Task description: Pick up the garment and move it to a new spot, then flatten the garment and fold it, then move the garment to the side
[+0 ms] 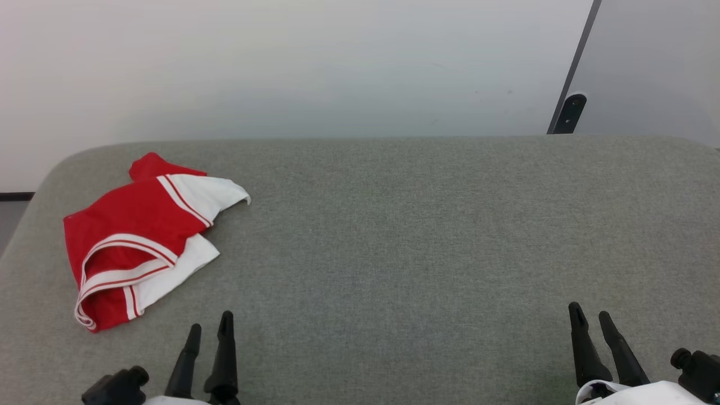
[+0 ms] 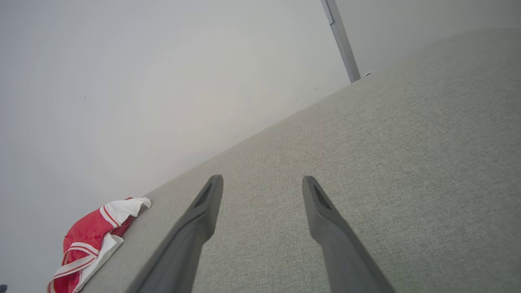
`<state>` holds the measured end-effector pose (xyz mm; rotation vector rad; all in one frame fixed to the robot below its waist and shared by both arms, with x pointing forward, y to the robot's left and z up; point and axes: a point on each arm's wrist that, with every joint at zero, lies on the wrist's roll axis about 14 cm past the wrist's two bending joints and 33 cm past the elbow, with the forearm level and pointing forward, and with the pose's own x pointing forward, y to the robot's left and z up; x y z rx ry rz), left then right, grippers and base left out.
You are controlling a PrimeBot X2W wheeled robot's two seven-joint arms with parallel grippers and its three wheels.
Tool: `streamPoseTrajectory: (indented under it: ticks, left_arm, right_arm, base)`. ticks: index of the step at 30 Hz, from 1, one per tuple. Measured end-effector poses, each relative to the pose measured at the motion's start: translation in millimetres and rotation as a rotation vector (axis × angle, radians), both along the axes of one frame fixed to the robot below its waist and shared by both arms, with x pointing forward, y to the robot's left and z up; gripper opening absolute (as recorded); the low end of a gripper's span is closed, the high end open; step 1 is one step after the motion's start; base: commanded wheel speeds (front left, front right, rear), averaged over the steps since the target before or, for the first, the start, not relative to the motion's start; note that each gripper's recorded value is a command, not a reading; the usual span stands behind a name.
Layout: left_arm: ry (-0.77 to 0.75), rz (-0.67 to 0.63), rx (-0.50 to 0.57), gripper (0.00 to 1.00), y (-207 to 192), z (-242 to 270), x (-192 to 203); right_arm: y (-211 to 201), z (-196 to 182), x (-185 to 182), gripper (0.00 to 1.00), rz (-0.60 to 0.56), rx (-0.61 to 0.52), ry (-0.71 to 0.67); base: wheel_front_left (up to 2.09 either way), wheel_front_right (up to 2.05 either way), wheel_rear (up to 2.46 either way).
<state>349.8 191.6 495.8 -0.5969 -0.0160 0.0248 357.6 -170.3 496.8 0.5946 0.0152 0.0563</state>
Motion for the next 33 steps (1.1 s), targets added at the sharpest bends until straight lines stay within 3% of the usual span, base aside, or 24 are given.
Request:
streamPoseTrajectory:
  ticks: [33]
  left_arm:
    - [-0.048,-0.045,0.283,1.00,-12.5,5.3,-8.1]
  right_arm:
    - [6.9,4.9,-9.1,1.00,0.025,-0.289,-0.061]
  base:
    - [0.00,0.00,0.00]
